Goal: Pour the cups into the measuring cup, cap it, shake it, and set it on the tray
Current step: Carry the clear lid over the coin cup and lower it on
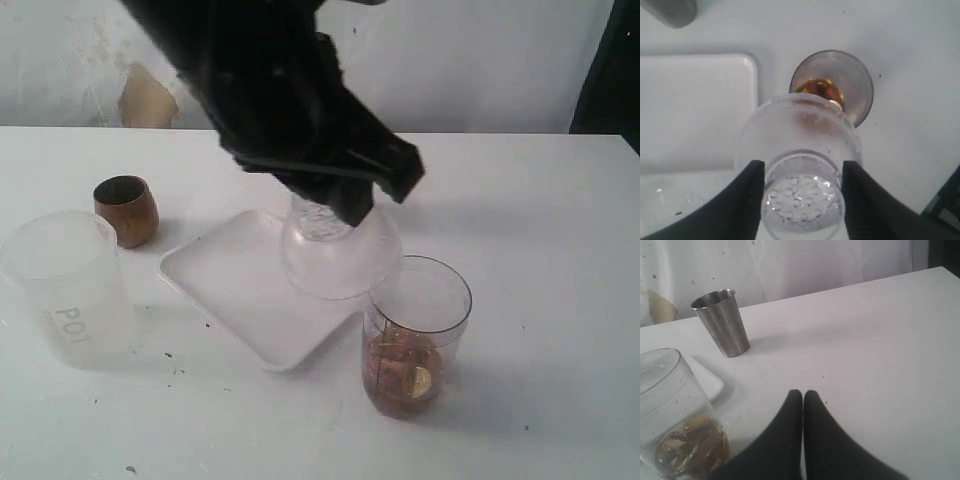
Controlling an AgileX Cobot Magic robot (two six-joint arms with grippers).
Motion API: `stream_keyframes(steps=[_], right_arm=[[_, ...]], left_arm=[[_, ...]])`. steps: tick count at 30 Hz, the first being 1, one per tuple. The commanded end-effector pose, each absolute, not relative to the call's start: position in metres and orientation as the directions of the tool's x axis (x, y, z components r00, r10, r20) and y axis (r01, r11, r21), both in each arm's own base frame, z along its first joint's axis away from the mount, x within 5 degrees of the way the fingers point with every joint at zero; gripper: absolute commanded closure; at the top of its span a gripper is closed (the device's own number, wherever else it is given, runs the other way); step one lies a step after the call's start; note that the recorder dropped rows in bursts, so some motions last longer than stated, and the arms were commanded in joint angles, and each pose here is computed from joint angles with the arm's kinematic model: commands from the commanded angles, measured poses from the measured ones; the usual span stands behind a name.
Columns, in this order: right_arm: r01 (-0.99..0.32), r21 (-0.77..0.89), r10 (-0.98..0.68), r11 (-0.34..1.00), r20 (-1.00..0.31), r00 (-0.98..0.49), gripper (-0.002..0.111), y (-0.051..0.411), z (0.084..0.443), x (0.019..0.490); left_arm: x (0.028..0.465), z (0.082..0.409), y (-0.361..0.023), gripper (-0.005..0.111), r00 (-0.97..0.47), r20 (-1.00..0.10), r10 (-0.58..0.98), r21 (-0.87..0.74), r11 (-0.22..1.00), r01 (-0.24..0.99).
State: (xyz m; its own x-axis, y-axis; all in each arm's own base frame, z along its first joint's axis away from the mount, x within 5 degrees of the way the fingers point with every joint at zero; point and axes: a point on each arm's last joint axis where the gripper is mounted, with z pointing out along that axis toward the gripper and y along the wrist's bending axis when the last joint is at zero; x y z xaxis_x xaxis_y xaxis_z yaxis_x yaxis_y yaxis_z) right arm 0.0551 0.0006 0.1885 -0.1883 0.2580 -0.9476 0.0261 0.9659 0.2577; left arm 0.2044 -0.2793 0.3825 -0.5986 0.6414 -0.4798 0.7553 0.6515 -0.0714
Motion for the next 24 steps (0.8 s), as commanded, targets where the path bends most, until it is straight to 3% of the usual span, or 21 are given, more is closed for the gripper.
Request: stream_keyframes(steps=[1,11,24], right_arm=[[0.018,0.259,0.258,0.966,-0.95,-0.177,0.108,0.001,0.189,0.055],[0.018,0.259,0.258,0.966,-0.95,-0.175,0.108,0.001,0.189,0.055],[0.018,0.259,0.258,0.966,-0.95,-0.175,0.108,0.001,0.189,0.055]], left_arm=[[0.216,0.377,-0.307,0.107,-0.573,-0.486,0.66,-0.039,0.638,0.769],[0.239,0.352,-0.345,0.107,-0.545,-0.468,0.695,-0.014,0.611,0.791],[0.237,0.349,-0.353,0.107,-0.538,-0.469,0.701,-0.062,0.581,0.811]])
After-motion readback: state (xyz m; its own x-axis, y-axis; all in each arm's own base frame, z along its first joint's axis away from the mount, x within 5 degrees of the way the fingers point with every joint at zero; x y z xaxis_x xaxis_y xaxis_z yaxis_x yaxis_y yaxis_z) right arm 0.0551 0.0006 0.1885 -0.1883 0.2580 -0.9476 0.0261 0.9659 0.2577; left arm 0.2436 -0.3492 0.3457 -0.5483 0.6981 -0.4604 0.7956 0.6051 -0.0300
